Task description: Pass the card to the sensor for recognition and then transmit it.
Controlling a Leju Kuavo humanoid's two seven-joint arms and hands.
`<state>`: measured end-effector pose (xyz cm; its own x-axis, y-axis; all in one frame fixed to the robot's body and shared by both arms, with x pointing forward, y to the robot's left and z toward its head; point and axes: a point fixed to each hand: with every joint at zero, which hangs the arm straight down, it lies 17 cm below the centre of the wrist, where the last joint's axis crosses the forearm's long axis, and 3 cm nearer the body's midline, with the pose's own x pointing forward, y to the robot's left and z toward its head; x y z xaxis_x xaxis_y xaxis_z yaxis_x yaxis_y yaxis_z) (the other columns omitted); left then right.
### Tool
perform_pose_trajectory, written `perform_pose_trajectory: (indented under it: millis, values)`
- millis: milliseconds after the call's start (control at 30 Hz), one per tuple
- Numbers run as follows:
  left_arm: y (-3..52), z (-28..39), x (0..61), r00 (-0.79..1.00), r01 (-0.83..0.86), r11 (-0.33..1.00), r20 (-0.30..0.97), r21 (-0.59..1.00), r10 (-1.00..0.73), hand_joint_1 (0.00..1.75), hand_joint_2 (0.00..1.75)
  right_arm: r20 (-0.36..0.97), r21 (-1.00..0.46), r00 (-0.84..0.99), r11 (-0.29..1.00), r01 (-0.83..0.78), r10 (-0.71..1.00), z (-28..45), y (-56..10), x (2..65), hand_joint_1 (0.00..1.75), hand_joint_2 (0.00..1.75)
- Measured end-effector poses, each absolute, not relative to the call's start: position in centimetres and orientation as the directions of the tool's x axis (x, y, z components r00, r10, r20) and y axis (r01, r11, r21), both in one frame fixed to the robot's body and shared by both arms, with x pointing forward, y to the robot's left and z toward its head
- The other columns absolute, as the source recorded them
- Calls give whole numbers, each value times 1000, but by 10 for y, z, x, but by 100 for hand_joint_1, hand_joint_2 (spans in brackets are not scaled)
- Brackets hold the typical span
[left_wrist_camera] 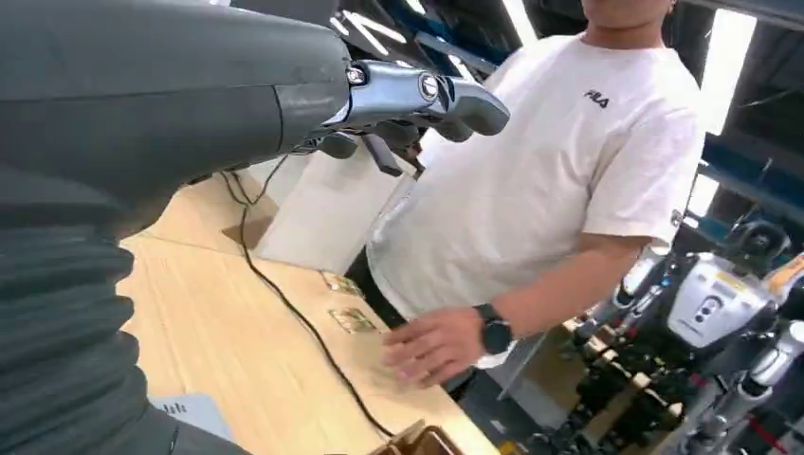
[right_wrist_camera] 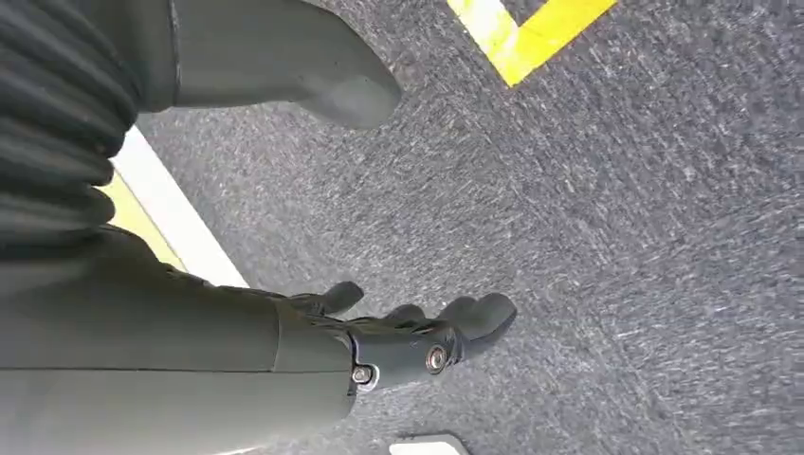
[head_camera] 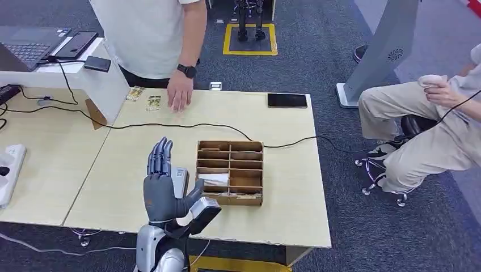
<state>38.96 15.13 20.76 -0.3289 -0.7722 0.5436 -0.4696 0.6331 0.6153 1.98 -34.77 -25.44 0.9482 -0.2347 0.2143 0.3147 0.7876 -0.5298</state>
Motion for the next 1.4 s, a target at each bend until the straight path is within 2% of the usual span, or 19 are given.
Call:
perform_pose_trajectory:
  millis: [267,433,600,733,833,1033,1400]
  values:
    - [157,197,395,-345,-467,605,497,645,-796,0,175,220,-533,949,787,312,-228,-254,-350,22,0,175]
    - [163,199,392,-382,-450,717,610,533,-694,0,175,228,-539,948,781,314,-224,-253,-351,23,0,175]
    - [166,206,388,-416,-453,763,647,462,-639,0,175,232,-552,947,771,316,-222,-251,-353,23,0,175]
    - [185,199,390,-382,-447,826,762,342,-523,0,175,235,-562,945,761,324,-228,-250,-355,22,0,175]
    - [186,200,385,-403,-421,867,802,266,-441,0,175,244,-560,942,760,331,-231,-250,-354,23,0,175]
    - [170,210,368,-492,-340,913,785,223,-375,0,175,251,-555,939,759,339,-236,-250,-352,23,0,175]
    - [140,210,341,-601,-194,950,736,244,-311,0,175,259,-532,941,781,328,-219,-252,-347,28,0,175]
